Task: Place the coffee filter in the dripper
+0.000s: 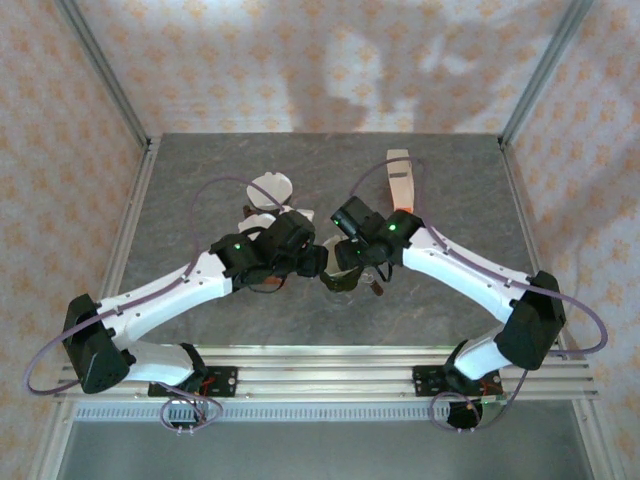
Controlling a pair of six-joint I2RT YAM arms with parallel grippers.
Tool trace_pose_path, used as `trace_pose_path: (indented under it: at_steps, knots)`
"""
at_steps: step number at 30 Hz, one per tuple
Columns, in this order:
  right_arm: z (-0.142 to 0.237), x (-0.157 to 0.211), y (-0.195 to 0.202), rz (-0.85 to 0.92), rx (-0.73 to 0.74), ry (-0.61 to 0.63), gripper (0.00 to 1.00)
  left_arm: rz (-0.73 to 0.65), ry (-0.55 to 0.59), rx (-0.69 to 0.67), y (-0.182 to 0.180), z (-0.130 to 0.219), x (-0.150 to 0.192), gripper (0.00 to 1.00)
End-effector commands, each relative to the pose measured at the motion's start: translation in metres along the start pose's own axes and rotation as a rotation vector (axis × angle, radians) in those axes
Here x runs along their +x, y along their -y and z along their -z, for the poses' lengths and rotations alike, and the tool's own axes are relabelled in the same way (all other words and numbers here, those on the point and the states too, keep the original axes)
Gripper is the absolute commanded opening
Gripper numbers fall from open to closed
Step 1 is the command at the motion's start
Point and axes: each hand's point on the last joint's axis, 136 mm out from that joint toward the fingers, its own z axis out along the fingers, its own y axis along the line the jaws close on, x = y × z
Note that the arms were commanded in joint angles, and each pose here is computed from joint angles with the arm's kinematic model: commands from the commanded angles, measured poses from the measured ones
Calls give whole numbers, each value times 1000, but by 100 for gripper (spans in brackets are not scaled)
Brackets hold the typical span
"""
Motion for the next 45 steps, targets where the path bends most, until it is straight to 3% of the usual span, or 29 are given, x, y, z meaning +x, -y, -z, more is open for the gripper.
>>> trace_pose_path:
  at_steps: [1,6,21,45]
  knots:
    - [4,-2,1,-10,-18,22,64,6,-10,-14,-8,-1,3,50]
    - [17,-3,-2,-14,-72,71,66,8,-11,-12,-7,-1,2,51]
    - [-6,11,0,2,-45,-13,59,4,-15,-21,-9,-3,4,51]
    - [-26,24,8,14,23,-86,59,3,-27,-17,-7,-8,4,52]
